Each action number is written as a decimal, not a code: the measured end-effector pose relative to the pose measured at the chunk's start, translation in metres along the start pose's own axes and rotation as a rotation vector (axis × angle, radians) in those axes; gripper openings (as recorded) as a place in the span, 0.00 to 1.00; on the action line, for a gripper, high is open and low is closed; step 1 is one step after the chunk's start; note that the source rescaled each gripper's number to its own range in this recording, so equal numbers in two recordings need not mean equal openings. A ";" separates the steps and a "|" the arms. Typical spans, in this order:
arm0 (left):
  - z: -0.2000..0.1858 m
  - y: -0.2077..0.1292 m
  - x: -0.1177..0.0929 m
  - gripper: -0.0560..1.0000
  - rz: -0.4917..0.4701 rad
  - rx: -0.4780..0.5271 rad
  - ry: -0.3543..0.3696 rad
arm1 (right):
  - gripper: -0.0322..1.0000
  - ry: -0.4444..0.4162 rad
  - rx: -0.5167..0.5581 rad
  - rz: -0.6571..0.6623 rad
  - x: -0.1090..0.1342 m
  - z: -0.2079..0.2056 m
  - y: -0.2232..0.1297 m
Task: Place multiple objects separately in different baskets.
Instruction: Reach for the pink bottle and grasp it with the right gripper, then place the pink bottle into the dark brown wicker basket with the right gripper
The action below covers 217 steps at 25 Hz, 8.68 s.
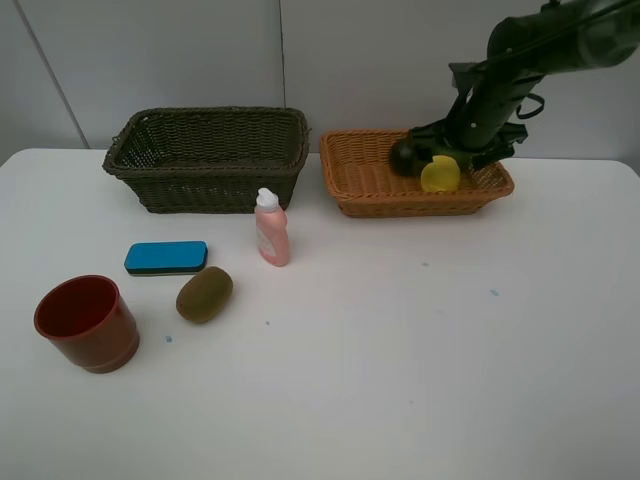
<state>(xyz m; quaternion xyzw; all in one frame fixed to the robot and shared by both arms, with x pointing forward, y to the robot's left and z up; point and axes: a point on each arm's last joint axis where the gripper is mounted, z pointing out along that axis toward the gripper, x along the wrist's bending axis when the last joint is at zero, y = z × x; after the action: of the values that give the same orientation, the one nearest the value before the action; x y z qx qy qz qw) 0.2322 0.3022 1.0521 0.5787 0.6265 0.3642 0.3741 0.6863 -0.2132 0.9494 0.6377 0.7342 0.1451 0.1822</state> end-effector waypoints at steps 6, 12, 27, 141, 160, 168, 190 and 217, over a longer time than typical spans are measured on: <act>0.000 0.000 0.000 1.00 0.000 0.000 0.000 | 1.00 0.000 0.004 0.000 0.000 0.000 0.000; 0.000 0.000 0.000 1.00 0.000 0.000 0.000 | 1.00 0.011 0.004 -0.029 0.014 -0.011 0.000; 0.000 0.000 0.000 1.00 0.000 0.000 0.000 | 1.00 0.080 -0.015 -0.199 0.090 -0.083 -0.008; 0.000 0.000 0.000 1.00 0.000 0.000 0.000 | 0.24 0.260 0.034 -0.668 0.239 -0.007 -0.059; 0.000 0.000 0.000 1.00 0.000 0.000 0.000 | 0.24 0.237 -0.146 -0.665 0.217 -0.110 -0.019; 0.000 0.000 0.000 1.00 0.000 0.000 0.000 | 0.24 0.248 -0.386 -0.652 0.223 -0.136 0.012; 0.000 0.000 0.000 1.00 0.000 0.000 0.000 | 0.24 0.306 -0.547 -0.533 0.227 -0.022 0.030; 0.000 0.000 0.000 1.00 0.000 0.000 0.000 | 0.24 0.303 -0.497 -0.545 0.232 0.010 0.019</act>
<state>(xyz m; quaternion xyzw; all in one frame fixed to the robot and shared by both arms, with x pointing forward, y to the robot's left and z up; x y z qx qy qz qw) 0.2322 0.3022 1.0521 0.5787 0.6265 0.3642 0.3741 0.6793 0.0185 0.9298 0.3275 0.8375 0.3572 0.2523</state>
